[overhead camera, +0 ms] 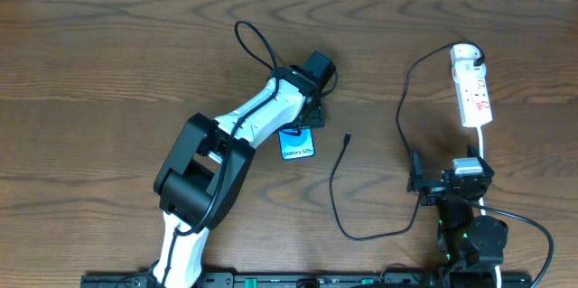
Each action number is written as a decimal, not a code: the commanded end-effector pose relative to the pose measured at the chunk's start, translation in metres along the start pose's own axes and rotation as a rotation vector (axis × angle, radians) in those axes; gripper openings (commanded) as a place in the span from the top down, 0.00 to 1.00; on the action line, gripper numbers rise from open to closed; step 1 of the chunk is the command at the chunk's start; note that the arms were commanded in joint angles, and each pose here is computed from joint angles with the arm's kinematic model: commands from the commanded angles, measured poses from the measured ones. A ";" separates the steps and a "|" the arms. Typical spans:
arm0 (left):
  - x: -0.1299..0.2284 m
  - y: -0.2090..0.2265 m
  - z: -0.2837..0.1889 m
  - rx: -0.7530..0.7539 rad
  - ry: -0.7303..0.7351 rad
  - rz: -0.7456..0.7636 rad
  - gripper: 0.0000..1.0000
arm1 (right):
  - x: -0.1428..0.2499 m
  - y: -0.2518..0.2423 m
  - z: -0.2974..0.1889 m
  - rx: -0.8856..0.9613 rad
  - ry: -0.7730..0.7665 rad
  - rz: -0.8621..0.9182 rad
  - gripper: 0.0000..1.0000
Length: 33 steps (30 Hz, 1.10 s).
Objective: Plug charger to phone and switch on socket
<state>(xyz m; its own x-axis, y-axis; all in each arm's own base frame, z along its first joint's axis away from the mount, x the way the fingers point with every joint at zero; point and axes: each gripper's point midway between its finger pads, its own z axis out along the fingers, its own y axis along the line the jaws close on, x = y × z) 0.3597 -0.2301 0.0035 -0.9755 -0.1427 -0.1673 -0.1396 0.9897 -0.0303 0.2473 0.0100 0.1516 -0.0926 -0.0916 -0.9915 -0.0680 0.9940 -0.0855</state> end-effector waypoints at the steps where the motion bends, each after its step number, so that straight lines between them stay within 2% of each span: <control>1: 0.006 0.007 0.011 -0.036 0.017 0.014 0.02 | 0.001 0.002 0.000 -0.006 0.002 -0.011 0.01; 14: 0.018 0.008 0.028 -0.046 0.074 0.009 0.01 | 0.001 0.002 0.000 -0.006 0.002 -0.011 0.01; 16: 0.023 0.004 0.031 -0.027 0.104 0.005 0.10 | 0.001 0.002 0.000 -0.007 0.002 -0.011 0.01; 22: 0.024 0.004 0.032 -0.028 0.108 0.005 0.22 | 0.001 0.002 0.000 -0.006 0.002 -0.011 0.01; 33: 0.023 0.005 0.030 -0.027 0.107 0.004 0.24 | 0.001 0.002 0.000 -0.007 0.002 -0.011 0.01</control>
<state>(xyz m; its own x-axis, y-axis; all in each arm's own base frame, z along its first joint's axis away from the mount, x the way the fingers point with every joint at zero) 0.3567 -0.2321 -0.0022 -0.9793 -0.1428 -0.1433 -0.1392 0.9897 -0.0344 0.2473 0.0101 0.1516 -0.0926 -0.0916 -0.9915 -0.0684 0.9940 -0.0854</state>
